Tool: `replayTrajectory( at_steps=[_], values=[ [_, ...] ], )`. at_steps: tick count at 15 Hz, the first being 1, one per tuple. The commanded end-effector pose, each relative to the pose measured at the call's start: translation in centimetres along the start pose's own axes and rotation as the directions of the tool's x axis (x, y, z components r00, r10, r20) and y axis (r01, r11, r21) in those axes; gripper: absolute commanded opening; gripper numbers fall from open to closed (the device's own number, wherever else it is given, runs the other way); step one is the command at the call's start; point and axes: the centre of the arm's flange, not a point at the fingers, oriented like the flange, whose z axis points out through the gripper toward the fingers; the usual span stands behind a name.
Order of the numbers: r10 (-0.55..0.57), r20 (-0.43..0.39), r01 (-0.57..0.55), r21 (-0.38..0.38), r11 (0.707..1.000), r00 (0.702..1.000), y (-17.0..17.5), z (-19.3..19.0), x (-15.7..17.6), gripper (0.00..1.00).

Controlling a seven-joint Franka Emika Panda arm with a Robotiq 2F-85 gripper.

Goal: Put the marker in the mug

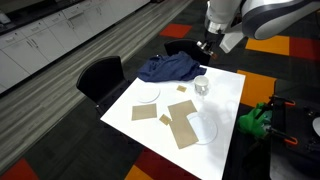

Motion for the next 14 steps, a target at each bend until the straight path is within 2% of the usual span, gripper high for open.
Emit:
replayTrajectory(
  at_steps=[1, 4, 7, 10, 14],
  values=[
    [0.126, -0.088, -0.137, -0.123, 0.983, 0.988, -2.4, -0.4, -1.5, 0.05],
    [0.212, -0.184, -0.248, -0.200, 0.948, 0.960, -4.3, -0.2, -2.0, 0.05],
    [0.296, -0.271, -0.366, -0.263, 0.893, 0.916, -6.6, 0.0, -3.1, 0.05],
    [0.379, -0.357, -0.491, -0.311, 0.814, 0.854, -8.6, 0.9, -4.6, 0.05],
    [0.469, -0.463, -0.643, -0.358, 0.677, 0.752, -10.0, 3.0, -6.2, 0.05]
  ],
)
